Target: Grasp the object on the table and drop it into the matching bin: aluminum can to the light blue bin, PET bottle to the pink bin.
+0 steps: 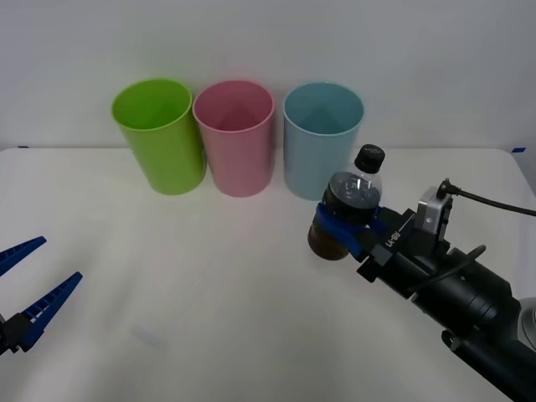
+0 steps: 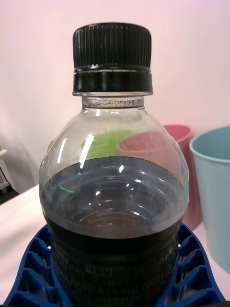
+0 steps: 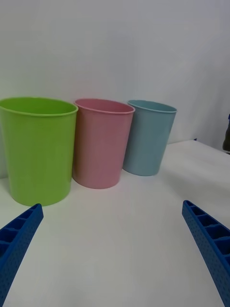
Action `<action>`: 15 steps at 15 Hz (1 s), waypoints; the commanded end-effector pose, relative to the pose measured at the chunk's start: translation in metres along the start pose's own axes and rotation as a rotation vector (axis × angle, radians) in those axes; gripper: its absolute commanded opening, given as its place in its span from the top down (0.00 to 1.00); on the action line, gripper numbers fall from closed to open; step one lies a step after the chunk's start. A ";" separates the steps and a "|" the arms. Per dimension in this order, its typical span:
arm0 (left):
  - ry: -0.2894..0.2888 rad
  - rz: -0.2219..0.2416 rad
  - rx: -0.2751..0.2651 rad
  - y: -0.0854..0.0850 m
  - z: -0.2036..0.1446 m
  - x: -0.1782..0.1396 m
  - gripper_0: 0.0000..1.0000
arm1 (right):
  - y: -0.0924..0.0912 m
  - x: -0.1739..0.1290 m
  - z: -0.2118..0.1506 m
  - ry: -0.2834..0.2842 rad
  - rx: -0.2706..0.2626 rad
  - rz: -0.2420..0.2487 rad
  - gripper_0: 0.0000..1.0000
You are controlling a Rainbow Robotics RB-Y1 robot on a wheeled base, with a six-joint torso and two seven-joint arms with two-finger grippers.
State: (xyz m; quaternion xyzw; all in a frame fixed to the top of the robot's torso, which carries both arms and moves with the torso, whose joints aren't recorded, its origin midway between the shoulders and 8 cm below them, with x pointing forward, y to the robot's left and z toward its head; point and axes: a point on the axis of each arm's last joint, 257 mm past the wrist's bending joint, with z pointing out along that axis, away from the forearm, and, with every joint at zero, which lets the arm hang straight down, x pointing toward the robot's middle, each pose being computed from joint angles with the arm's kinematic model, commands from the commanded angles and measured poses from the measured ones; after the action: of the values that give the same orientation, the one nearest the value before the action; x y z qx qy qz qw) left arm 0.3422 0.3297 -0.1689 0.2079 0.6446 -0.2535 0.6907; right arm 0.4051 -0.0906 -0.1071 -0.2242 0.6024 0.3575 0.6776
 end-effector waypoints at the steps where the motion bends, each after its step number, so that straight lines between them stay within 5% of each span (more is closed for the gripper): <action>1: 0.000 0.000 0.000 0.000 0.000 0.000 0.00 | 0.011 -0.030 0.001 -0.034 -0.033 0.029 1.00; 3: 0.000 0.000 0.000 0.000 0.000 0.000 0.00 | 0.017 -0.050 0.009 -0.060 -0.058 0.043 1.00; 8: 0.000 0.000 0.000 0.000 0.000 0.000 0.00 | 0.011 -0.082 0.054 -0.105 -0.063 -0.010 1.00; 15: 0.000 0.000 0.000 0.000 0.000 0.000 0.00 | -0.028 -0.088 0.150 -0.119 -0.030 -0.063 1.00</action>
State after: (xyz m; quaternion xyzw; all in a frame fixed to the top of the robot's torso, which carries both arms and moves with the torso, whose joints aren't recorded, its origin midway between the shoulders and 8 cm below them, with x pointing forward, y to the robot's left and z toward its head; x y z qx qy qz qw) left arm 0.3423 0.3297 -0.1689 0.2079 0.6446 -0.2535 0.6907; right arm 0.5132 -0.0233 0.0016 -0.2307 0.5466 0.3619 0.7191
